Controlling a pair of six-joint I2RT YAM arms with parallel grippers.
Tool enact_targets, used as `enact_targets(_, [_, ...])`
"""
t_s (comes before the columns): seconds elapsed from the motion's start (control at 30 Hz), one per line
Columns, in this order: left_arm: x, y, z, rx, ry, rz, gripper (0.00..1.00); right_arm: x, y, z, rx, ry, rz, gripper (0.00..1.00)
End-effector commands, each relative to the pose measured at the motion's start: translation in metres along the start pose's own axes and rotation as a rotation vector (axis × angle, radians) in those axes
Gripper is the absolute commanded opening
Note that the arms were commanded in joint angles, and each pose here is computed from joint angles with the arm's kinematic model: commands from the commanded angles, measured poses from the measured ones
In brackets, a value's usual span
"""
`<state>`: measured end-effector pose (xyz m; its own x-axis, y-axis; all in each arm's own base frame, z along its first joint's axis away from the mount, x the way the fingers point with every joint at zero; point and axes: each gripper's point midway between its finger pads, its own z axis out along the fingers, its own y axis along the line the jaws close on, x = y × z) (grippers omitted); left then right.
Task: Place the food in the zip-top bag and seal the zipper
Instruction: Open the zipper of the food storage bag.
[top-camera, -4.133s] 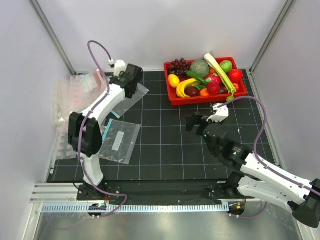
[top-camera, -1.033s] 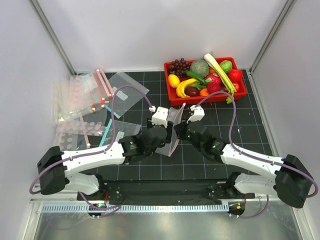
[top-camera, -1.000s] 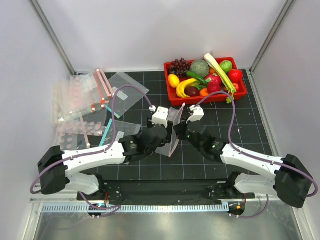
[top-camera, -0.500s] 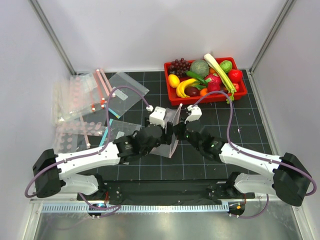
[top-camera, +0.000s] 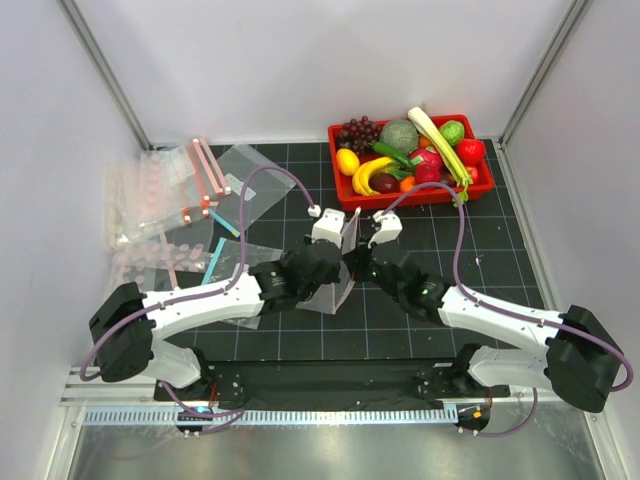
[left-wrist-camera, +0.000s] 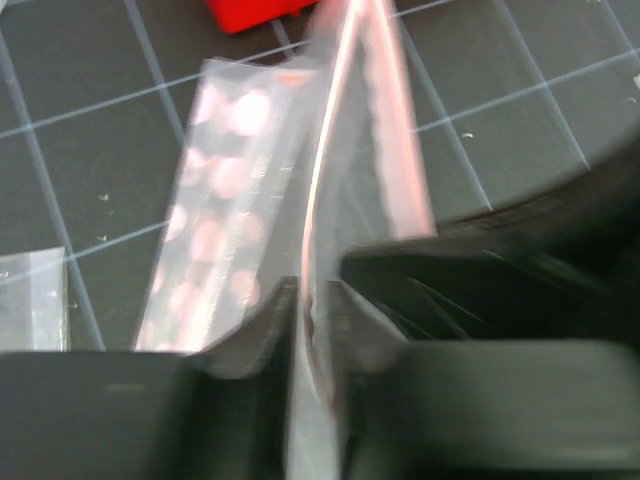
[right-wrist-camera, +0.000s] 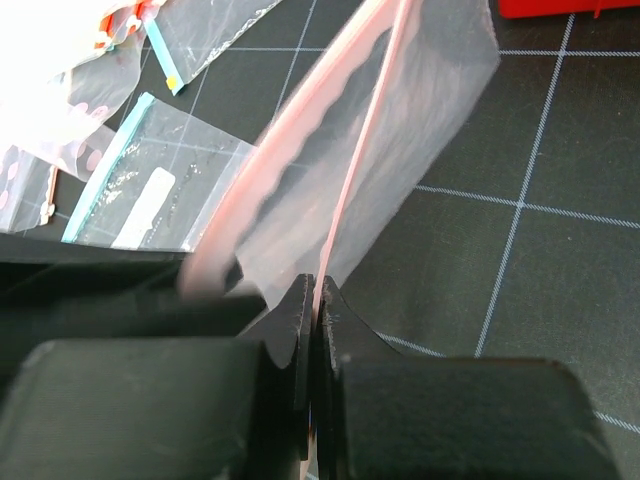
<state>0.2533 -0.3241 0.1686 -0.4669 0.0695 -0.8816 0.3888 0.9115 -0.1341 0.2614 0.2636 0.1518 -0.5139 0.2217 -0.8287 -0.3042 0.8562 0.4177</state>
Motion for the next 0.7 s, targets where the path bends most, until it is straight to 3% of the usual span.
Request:
enact_targets(0.0, [-0.02,0.006,-0.001,-0.024,-0.021,-0.027,0.12,-0.024,0.014,-0.001,-0.028,-0.069,0.011,0.01])
enact_targets(0.07, [-0.023,0.014,-0.004,-0.055,-0.028,-0.014,0.0,-0.027,0.008,0.0,0.009,-0.079,0.014,0.01])
enact_targets(0.67, [-0.074,0.085,-0.073,-0.398,-0.097,0.115,0.0,-0.017,-0.013,0.016,0.158,-0.048,0.022,0.08])
